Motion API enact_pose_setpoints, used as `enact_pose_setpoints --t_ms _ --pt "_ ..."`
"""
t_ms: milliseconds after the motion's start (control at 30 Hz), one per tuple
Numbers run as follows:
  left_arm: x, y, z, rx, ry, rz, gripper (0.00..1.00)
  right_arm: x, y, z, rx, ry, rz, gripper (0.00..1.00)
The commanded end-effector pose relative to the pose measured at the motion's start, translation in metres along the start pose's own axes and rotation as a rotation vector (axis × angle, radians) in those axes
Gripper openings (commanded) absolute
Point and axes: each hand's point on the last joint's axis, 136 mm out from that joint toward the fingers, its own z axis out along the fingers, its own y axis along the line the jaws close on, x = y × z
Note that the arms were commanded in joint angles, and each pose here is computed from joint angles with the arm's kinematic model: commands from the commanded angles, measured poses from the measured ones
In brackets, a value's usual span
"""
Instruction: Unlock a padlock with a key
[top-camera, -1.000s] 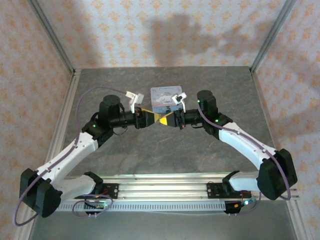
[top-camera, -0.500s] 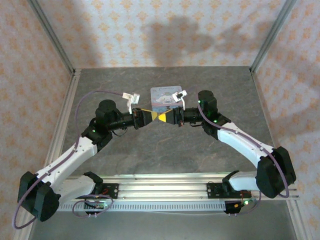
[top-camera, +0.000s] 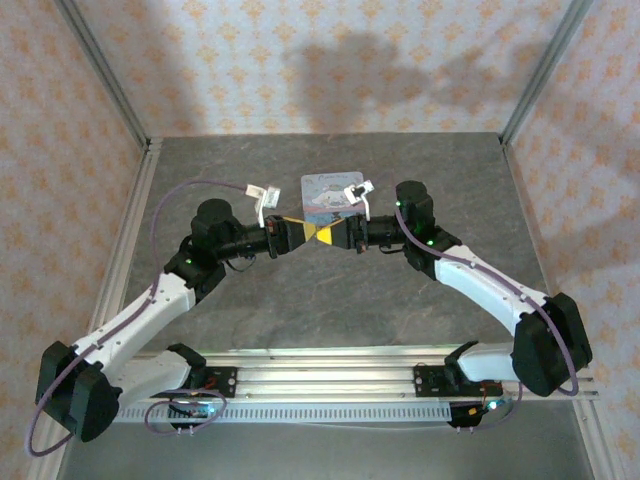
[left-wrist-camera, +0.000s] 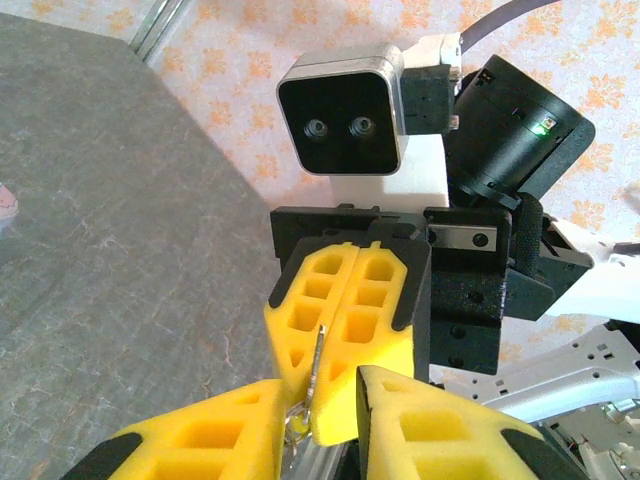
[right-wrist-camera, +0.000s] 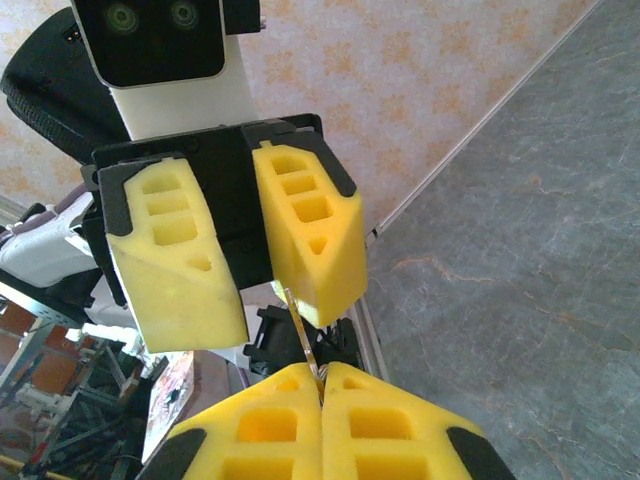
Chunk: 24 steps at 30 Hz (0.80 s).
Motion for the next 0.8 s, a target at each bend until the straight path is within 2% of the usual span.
enact_pose_setpoints --t_ms 0,367,567,767 --pt "-0.002 -0.009 0.004 0.047 0.002 0.022 0.26 -0.005 0.016 0.000 -0.047 -0.007 -0.054 0.00" --pt "0.003 -0.010 0.010 0.064 0.030 0.024 0.25 -0.005 0.018 0.000 -0.059 0.000 -0.056 0.00" --pt "0.006 -0.014 0.014 0.081 0.049 0.040 0.02 -0.006 0.018 0.001 -0.061 0.001 -0.054 0.00" --pt "0.008 -0.008 0.015 0.056 0.058 0.032 0.00 -0.007 0.008 0.001 -0.004 -0.008 -0.043 0.00"
